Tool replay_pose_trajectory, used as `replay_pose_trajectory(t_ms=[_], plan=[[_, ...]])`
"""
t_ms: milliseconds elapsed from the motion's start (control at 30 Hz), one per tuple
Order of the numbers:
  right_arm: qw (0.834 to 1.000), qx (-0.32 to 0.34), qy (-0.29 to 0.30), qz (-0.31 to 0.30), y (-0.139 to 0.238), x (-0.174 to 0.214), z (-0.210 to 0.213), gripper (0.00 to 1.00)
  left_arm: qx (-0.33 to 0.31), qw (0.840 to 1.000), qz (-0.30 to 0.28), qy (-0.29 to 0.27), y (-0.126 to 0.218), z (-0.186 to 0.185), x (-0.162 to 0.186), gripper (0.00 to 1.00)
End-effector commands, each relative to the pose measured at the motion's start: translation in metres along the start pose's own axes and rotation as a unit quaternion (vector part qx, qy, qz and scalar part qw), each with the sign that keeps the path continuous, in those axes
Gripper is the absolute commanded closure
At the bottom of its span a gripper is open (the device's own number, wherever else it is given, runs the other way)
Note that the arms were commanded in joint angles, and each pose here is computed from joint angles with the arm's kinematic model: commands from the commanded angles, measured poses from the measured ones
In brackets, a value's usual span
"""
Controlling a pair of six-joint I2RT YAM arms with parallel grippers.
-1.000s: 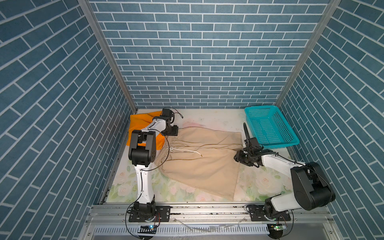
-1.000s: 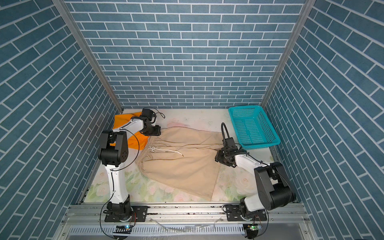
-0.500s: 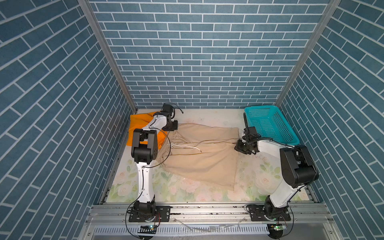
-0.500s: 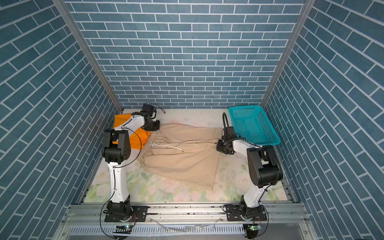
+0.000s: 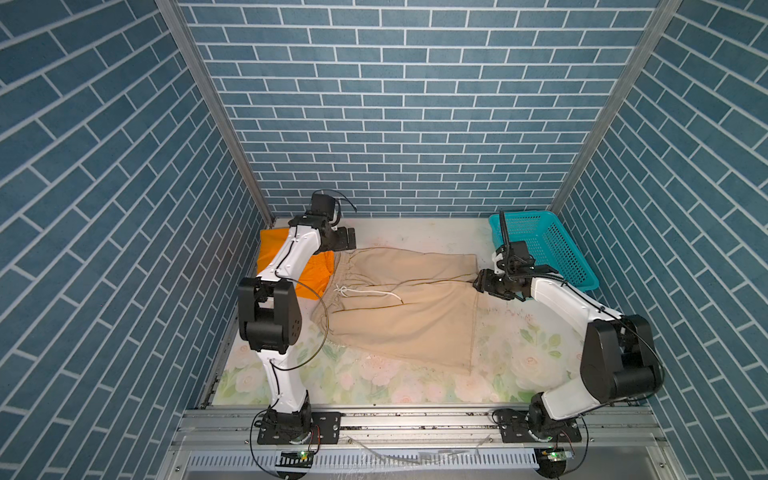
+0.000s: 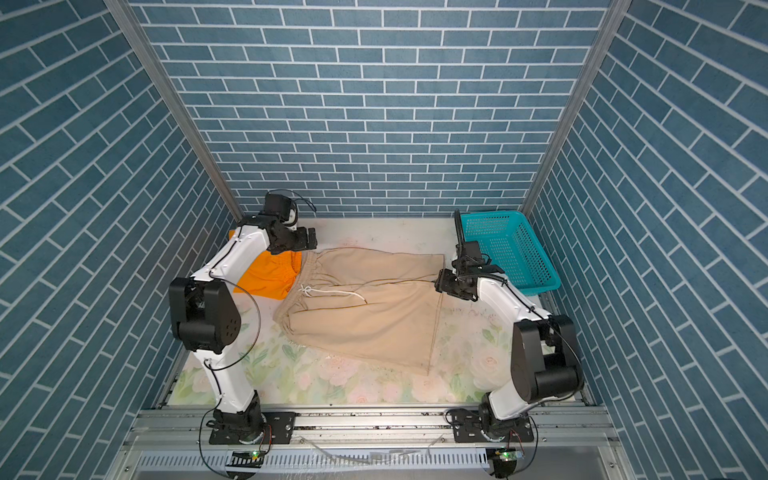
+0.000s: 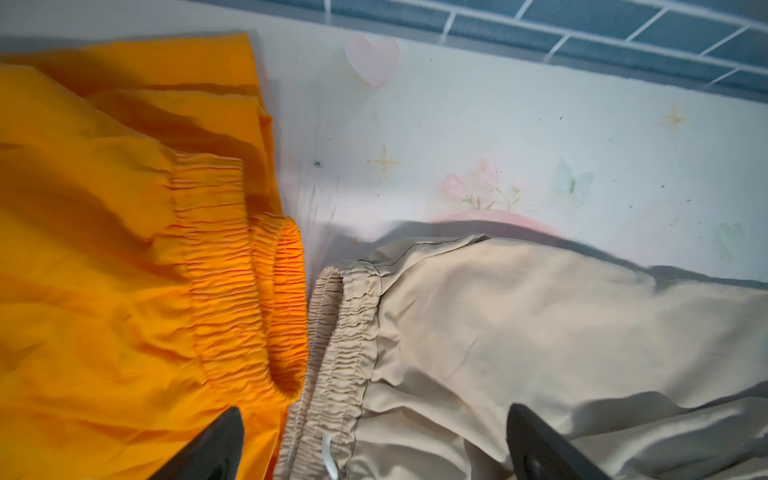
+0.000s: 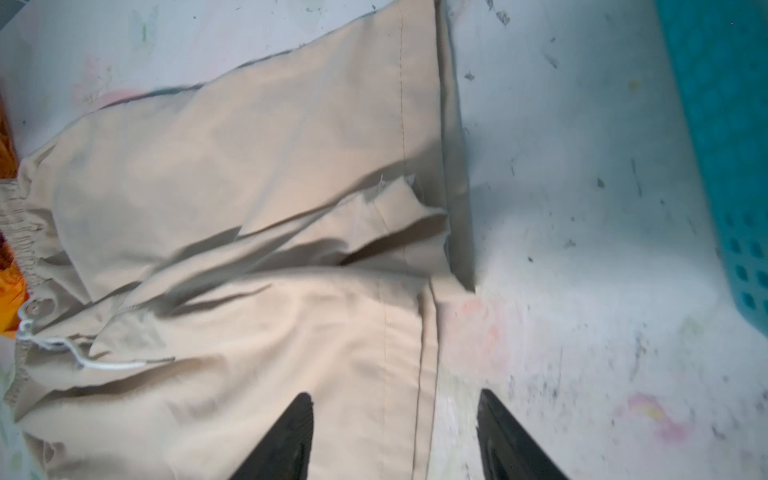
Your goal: Fold and stack the shorts
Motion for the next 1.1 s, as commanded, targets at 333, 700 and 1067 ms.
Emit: replay_pose_trajectory(t_ms=[333, 700, 1067], plan=[[0.992, -0.012, -0.055, 0.110, 0.038, 0.179, 0.021, 0.39, -0.013, 0.984, 0.011, 0.178, 0.048, 0.090, 0.129, 0.00], [0.993, -0.059, -0.043, 0.089, 0.007, 0.206, 0.033, 0.45, 0.026, 0.956, 0.066, 0.283, 0.001, 0.130, 0.180, 0.02], [0.994, -0.042, -0.043, 0.093, -0.015, 0.219, 0.039, 0.78, 0.033, 0.954, 0.081, 0.285, -0.015, 0.138, 0.195, 0.07]])
Point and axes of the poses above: each gripper's point midway between its finger pads, its own y axis back along the fingers, its own z axis along the line the jaws close on, x = y × z, the point moved 6 cm from there along y, back along the fingers, and after that the axes turned 7 degrees about y, right-handed, at the moved point
